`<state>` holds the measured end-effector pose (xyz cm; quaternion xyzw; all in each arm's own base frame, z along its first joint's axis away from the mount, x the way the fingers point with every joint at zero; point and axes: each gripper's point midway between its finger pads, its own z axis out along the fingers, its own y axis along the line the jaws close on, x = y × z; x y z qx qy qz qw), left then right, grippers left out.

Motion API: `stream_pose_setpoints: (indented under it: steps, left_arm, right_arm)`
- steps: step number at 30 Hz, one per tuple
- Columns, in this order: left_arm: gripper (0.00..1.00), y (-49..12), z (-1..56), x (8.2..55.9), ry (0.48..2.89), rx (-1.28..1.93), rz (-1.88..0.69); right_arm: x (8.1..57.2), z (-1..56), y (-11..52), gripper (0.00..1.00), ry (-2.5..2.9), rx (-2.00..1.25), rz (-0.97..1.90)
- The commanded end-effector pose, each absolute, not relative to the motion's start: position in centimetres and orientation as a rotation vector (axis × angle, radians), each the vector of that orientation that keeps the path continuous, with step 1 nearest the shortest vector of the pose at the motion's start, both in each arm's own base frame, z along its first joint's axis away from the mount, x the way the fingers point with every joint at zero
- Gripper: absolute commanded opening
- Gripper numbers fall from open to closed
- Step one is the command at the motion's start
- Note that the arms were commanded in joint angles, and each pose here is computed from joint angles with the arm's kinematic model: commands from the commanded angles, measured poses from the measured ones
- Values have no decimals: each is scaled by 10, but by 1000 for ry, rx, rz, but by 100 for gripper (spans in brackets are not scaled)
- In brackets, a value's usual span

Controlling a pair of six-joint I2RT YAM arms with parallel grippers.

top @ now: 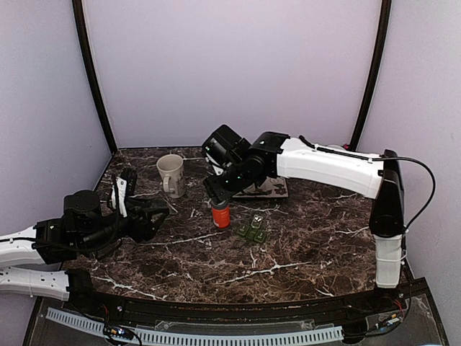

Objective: Sort the pills into containers
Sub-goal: Pick up the pill bottle.

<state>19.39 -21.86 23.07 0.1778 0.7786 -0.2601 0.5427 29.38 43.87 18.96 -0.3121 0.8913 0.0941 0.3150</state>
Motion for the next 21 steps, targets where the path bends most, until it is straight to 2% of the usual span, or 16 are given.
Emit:
stream_pose_setpoints:
  steps: [1, 12, 21]
  left_arm:
    - [70, -214, 230, 193, 1850, 409, -626]
    - [70, -212, 229, 192, 1848, 405, -624]
    - [70, -211, 228, 193, 1849, 403, -618]
  right_arm:
    - [298, 194, 445, 68, 2337, -821, 253]
    - [310, 182, 446, 67, 2363, -810, 261]
    - [316, 177, 447, 62, 2371, -817, 275]
